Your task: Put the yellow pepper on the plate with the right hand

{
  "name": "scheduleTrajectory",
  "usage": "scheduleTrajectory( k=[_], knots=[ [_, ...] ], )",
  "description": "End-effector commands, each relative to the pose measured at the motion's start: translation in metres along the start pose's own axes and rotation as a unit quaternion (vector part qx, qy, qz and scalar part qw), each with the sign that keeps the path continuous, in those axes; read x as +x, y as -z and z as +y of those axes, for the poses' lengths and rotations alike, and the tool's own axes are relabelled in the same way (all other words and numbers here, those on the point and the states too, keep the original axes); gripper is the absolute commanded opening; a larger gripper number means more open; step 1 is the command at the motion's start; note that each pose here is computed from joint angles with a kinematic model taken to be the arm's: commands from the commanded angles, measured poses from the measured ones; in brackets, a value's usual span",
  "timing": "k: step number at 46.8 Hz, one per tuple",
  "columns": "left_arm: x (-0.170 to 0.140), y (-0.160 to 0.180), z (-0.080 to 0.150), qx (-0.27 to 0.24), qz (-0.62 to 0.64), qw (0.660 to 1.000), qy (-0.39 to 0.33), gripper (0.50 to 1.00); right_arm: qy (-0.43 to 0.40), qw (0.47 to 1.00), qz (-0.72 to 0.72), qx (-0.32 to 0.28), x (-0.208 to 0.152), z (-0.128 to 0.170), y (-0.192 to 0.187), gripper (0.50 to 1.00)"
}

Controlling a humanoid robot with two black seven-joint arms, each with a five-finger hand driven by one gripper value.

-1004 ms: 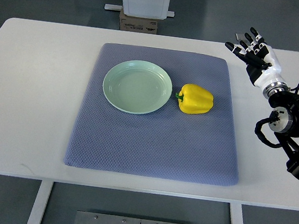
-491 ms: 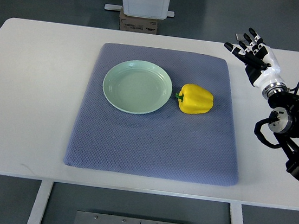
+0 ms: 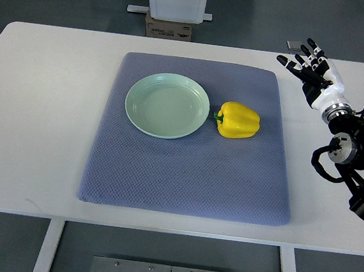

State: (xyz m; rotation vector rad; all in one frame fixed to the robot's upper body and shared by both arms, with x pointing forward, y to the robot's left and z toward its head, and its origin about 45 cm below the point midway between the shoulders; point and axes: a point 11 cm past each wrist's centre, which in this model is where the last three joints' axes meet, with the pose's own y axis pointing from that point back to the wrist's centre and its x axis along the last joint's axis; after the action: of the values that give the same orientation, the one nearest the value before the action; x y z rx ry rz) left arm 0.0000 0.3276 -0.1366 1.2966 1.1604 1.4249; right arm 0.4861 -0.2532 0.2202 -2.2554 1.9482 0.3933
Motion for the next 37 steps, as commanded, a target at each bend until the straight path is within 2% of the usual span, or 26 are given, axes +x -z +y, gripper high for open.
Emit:
scheduleTrajectory(
  k=[1,23,37],
  knots=[
    [0.000,0.000,0.000,0.000,0.000,1.000,0.000,1.000,0.001,1.000,0.001,0.008,0.000,0.001,0.000,1.000],
    [0.000,0.000,0.000,0.000,0.000,1.000,0.000,1.000,0.066,0.997,0.014,0.025,-0.011,0.005,0.002,1.000],
    [0.000,0.000,0.000,0.000,0.000,1.000,0.000,1.000,0.109,0.989,0.101,0.017,-0.013,0.009,0.000,1.000]
  ],
)
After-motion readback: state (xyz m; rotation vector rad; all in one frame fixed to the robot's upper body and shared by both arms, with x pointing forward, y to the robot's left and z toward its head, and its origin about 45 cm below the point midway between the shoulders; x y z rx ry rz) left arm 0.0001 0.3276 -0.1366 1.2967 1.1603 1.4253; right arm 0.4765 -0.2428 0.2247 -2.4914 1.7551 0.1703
